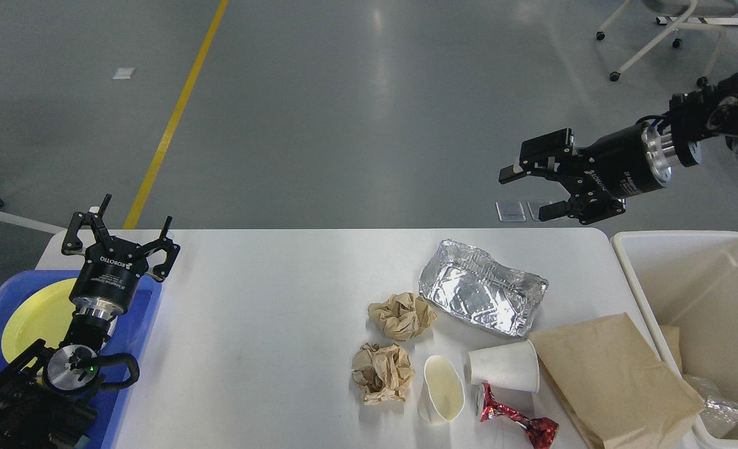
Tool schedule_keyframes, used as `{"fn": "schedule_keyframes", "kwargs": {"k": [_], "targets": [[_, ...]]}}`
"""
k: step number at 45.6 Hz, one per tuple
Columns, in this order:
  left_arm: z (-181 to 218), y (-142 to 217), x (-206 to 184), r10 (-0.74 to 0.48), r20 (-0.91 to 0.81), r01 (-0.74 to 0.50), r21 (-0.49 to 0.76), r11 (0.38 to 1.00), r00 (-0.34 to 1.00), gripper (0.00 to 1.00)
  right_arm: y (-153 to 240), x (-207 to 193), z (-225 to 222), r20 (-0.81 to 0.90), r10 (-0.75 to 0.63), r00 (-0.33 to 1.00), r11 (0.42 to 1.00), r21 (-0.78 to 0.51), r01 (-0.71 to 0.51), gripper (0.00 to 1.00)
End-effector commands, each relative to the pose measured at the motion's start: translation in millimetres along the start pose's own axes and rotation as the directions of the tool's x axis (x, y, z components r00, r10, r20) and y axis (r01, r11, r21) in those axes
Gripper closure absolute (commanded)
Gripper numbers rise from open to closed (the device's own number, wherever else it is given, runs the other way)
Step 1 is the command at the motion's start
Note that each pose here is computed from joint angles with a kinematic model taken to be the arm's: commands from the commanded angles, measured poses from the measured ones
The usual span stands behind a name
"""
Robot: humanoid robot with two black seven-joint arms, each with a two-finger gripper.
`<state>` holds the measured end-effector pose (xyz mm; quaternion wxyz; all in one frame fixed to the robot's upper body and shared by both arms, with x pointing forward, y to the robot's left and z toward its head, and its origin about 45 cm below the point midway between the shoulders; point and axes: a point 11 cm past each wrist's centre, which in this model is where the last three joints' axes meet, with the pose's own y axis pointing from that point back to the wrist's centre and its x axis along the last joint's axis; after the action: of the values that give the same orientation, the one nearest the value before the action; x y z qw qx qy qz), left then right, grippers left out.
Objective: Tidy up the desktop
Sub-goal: 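Raise the right gripper up and away from the bin, then lower the right gripper onto the brown paper bag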
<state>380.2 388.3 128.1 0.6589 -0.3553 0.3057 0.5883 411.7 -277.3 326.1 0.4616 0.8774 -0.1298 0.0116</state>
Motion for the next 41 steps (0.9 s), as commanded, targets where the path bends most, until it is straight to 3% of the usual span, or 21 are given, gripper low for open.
{"fn": "schedule_keyframes", "kwargs": {"k": [1, 9, 10, 14, 22, 31, 41], "targets": [[0.0, 0.0, 0.0, 0.000, 0.000, 0.000, 0.000, 1.000, 1.000, 0.04, 7.5, -10.3, -21.5, -0.078, -0.063, 0.995, 0.985, -0.165, 0.049, 0.00], [0.0, 0.0, 0.0, 0.000, 0.000, 0.000, 0.000, 1.000, 1.000, 0.04, 26.8, -32.0, -33.7, -0.098, -0.113, 0.989, 0.887, -0.458, 0.056, 0.00], [0.0, 0.0, 0.0, 0.000, 0.000, 0.000, 0.000, 1.000, 1.000, 0.04, 35.5, -39.3, -38.4, -0.098, -0.111, 0.989, 0.853, -0.520, 0.044, 0.00], [0.0, 0.0, 0.0, 0.000, 0.000, 0.000, 0.000, 1.000, 1.000, 0.04, 52.2, -52.7, -46.9, -0.118, -0.121, 0.986, 0.797, -0.603, 0.026, 0.00], [0.0, 0.0, 0.0, 0.000, 0.000, 0.000, 0.000, 1.000, 1.000, 0.04, 71.2, -84.4, -51.9, -0.114, -0.162, 0.980, 0.772, -0.633, 0.054, 0.00], [0.3, 0.0, -0.1, -0.001, -0.001, 0.001, -0.002, 1.000, 1.000, 0.04, 77.1, -89.9, -30.1, -0.074, -0.145, 0.987, 0.742, -0.668, 0.059, 0.00], [0.3, 0.0, -0.3, -0.002, -0.002, 0.002, -0.001, 1.000, 1.000, 0.04, 84.8, -84.1, -11.9, -0.096, -0.114, 0.989, 0.747, -0.664, 0.022, 0.00]]}}
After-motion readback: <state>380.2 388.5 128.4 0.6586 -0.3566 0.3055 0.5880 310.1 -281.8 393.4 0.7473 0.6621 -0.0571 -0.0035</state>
